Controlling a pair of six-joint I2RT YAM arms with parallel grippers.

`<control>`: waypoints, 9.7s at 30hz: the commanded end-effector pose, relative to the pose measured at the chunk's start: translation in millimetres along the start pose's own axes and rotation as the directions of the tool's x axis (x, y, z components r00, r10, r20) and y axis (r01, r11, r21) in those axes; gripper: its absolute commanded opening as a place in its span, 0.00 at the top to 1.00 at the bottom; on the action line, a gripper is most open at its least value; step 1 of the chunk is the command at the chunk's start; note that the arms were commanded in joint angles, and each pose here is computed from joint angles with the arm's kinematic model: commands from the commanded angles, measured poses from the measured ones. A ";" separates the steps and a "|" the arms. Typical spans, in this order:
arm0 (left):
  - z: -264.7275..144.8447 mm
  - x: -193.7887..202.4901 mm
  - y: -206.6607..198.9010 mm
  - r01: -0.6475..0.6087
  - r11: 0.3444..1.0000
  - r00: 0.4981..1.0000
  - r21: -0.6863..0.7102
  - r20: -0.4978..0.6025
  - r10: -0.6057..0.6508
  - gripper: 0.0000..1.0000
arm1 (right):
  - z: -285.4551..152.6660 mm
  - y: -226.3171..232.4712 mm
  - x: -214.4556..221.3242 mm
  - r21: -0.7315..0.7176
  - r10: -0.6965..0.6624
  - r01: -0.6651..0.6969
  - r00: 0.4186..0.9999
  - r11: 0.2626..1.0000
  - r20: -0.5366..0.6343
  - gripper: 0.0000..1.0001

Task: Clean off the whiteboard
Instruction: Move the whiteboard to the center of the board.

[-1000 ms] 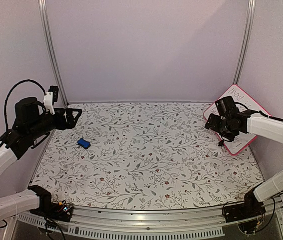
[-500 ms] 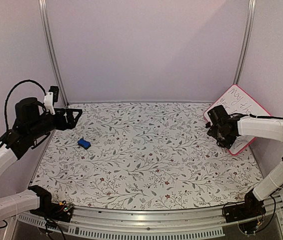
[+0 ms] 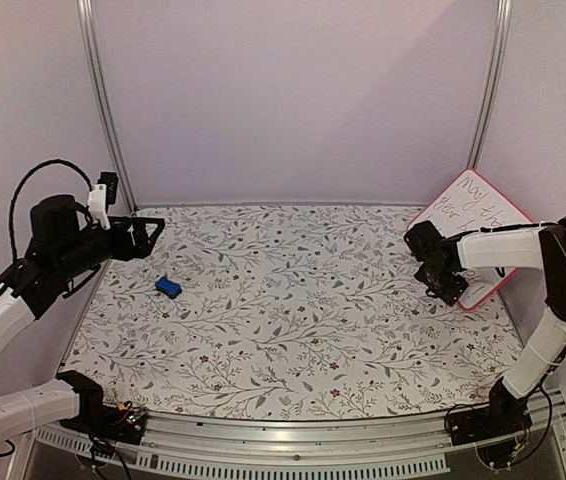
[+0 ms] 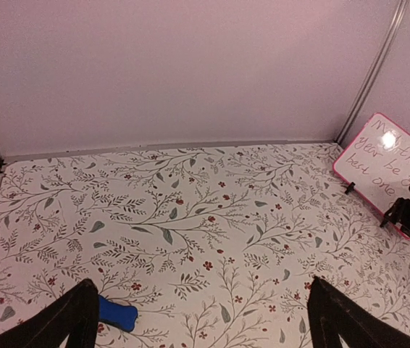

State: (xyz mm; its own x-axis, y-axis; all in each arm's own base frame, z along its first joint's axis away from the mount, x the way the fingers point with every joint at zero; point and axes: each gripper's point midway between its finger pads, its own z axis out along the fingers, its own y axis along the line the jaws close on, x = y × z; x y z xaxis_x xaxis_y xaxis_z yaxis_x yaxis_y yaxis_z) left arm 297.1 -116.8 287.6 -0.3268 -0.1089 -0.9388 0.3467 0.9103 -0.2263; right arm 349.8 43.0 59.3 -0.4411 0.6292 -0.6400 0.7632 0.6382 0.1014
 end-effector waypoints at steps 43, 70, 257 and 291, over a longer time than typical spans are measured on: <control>0.7 3.7 -6.9 -0.013 0.999 1.000 0.035 -0.002 0.013 0.00 | 32.0 6.1 -9.3 0.207 0.105 -0.140 0.980 0.968 0.171 0.49; -1.8 3.0 -6.6 -0.014 0.999 1.000 0.033 0.005 0.014 0.00 | 42.1 7.0 -3.6 0.219 0.119 -0.159 0.976 0.963 0.184 0.72; -4.5 2.8 -5.2 -0.017 1.000 1.000 0.024 0.012 0.017 0.00 | -107.8 188.1 228.0 -0.675 -0.611 0.554 0.769 0.487 0.190 1.00; -3.1 4.0 -2.8 -0.016 1.000 1.000 0.011 0.007 0.016 0.00 | -103.3 172.0 205.8 -0.598 -0.593 0.584 0.776 0.549 0.213 0.68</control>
State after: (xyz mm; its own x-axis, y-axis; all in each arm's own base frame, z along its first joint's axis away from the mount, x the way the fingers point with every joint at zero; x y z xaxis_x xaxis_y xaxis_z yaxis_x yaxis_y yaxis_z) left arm 292.8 -117.2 286.1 -0.3241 -0.1092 -0.9397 0.3567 0.9059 -0.2282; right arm 346.7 338.9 19.0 -0.6905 0.0111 -0.7232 -0.1600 0.9728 0.1678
